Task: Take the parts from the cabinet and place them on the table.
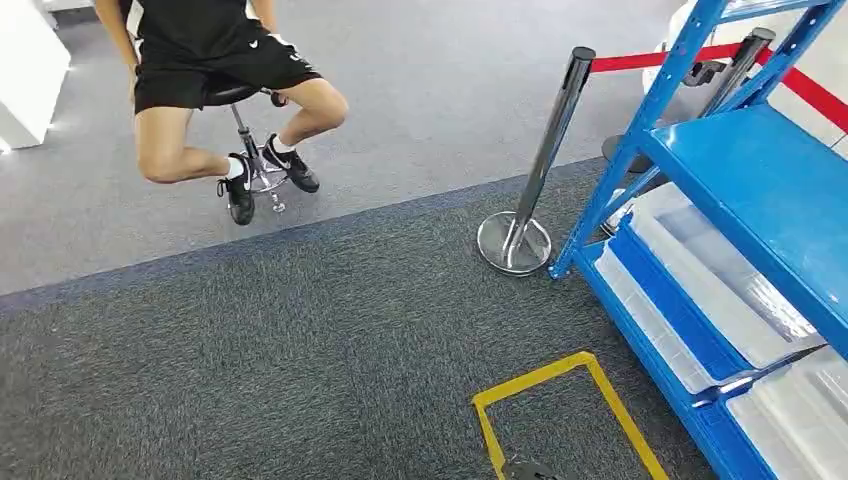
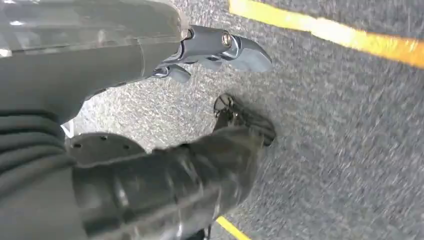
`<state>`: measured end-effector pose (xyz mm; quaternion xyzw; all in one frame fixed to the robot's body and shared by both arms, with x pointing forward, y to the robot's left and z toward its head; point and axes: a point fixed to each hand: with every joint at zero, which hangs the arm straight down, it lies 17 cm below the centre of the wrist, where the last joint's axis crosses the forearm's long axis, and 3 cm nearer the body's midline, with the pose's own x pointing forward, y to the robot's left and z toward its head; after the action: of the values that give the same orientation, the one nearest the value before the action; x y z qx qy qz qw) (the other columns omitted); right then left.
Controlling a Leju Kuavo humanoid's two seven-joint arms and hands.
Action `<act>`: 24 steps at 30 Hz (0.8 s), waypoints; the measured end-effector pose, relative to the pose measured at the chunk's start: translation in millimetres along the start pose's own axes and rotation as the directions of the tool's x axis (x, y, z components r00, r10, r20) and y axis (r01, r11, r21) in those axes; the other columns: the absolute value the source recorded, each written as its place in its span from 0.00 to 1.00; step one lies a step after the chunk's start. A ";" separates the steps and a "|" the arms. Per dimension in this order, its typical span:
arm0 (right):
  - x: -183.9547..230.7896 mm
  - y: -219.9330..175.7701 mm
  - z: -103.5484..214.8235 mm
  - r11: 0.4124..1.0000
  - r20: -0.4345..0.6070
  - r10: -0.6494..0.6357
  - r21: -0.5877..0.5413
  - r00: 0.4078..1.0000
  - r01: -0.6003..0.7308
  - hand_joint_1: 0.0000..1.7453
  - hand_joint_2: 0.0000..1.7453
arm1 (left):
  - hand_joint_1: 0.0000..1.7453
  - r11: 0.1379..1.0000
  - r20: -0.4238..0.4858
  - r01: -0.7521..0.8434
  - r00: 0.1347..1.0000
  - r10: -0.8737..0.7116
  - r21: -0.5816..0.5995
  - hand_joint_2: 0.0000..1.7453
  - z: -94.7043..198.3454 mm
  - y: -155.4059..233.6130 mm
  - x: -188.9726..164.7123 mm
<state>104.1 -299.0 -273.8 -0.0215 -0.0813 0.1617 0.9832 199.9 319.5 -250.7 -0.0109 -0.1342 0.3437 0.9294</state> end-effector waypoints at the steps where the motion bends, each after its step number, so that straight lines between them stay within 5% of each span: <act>1: 0.6 -0.5 0.0 1.000 0.001 0.000 -0.001 1.000 0.000 0.00 0.00 | 0.00 1.000 0.000 0.002 1.000 -0.002 -0.001 0.00 0.0 -0.6 0.0; 24: 0.6 1.7 0.0 1.000 0.001 -0.002 0.003 1.000 0.002 0.00 0.00 | 0.00 1.000 0.006 0.009 1.000 -0.009 -0.010 0.00 0.4 -4.7 2.8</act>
<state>104.1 -297.2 -273.8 -0.0201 -0.0815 0.1610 0.9834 204.9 317.7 -249.1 -0.0138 -0.1387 0.3389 0.9304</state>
